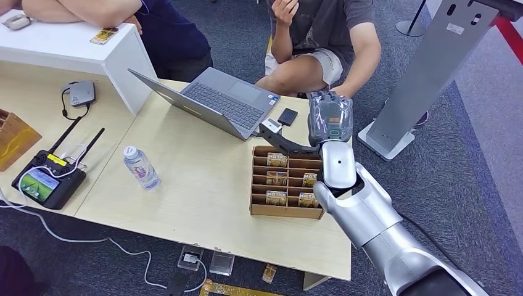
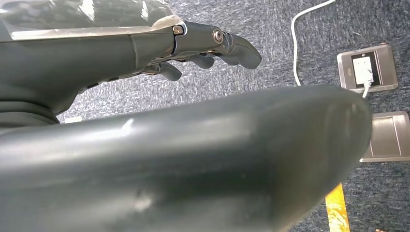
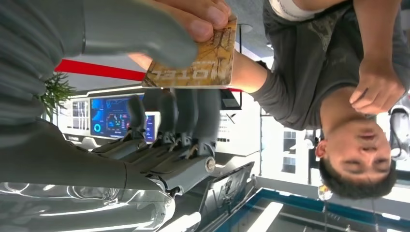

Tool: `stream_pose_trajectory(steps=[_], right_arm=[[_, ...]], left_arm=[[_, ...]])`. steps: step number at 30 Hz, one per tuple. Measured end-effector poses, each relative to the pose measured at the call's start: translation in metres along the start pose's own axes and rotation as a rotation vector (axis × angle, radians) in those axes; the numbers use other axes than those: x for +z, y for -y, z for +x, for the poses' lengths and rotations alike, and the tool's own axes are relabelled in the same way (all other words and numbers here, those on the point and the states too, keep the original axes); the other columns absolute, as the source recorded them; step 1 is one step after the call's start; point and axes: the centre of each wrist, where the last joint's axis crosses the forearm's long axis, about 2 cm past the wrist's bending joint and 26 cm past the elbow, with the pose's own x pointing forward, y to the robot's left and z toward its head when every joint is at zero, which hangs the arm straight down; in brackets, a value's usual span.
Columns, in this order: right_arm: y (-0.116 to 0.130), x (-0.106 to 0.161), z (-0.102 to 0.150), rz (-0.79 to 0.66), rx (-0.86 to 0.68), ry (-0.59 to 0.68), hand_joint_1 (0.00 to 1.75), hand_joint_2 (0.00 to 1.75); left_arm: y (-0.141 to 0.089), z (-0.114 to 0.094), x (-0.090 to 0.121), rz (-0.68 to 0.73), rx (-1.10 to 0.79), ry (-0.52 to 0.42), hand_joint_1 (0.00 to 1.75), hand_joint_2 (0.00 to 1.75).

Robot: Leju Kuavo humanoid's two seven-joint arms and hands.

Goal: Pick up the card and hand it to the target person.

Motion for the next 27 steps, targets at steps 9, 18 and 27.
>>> stream_pose_trajectory(steps=[9,18,27], right_arm=[[-0.008,0.005,0.008,-0.006,-0.041,0.023,0.0,1.75],[-0.007,0.018,0.014,-0.162,-0.242,0.062,0.0,1.75],[-0.007,0.038,0.01,-0.111,-0.863,0.044,0.0,1.75]], left_arm=[[-0.001,-0.001,0.0,0.006,-0.001,0.003,0.0,0.0],[0.001,0.0,0.001,0.031,0.001,-0.006,0.0,0.0],[0.002,0.0,0.001,0.048,0.02,-0.021,0.0,0.0]])
